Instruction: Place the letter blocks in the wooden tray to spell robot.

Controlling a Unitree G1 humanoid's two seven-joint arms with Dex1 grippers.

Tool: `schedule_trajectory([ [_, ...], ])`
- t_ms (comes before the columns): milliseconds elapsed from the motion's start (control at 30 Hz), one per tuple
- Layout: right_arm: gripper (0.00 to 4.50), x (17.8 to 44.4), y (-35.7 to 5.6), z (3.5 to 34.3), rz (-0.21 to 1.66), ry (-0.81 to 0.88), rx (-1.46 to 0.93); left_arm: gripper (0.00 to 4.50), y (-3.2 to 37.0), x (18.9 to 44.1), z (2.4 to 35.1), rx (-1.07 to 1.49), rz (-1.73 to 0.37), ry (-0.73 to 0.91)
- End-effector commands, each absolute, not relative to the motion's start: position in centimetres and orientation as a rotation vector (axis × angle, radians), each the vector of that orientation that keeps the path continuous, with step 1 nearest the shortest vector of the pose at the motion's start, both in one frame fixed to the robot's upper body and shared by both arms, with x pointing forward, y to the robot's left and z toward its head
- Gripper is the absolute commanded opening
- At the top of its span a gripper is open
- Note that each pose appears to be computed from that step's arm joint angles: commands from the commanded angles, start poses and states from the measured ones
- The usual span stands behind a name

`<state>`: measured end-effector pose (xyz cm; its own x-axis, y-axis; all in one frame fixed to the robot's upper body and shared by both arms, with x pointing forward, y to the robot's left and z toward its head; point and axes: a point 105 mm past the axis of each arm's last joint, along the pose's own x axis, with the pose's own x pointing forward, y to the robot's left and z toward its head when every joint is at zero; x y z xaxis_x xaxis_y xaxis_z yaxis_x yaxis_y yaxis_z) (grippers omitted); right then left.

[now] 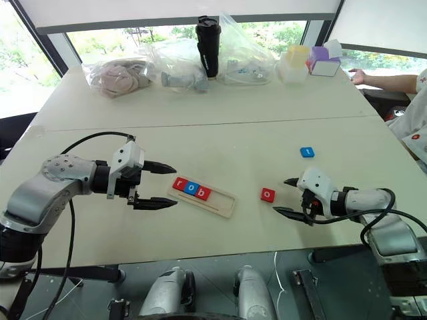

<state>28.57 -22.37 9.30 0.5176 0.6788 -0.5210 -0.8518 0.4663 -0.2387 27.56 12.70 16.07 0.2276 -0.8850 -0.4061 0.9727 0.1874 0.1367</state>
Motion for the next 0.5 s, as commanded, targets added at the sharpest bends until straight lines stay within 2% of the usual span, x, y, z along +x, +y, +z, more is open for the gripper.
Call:
schedule_trajectory([
  [33, 4.39, 29.2, -21.9, 10.1, 0.99, 0.335, -0.53, 4.5, 12.8, 27.2, 16.9, 0.432, -1.315, 0.226],
  [300, 4.39, 29.5, -20.9, 10.0, 1.017, 0.328, -0.52, 4.5, 12.9, 27.1, 16.5, 0.43, -1.297, 0.235],
  [400, 3.59, 29.4, -20.6, 9.6, 1.032, 0.34, -0.536, 4.5, 12.9, 27.2, 16.5, 0.43, -1.295, 0.232],
  [500, 2.2, 29.5, -20.6, 9.2, 1.031, 0.348, -0.536, 4.5, 12.9, 27.3, 16.6, 0.43, -1.291, 0.231],
])
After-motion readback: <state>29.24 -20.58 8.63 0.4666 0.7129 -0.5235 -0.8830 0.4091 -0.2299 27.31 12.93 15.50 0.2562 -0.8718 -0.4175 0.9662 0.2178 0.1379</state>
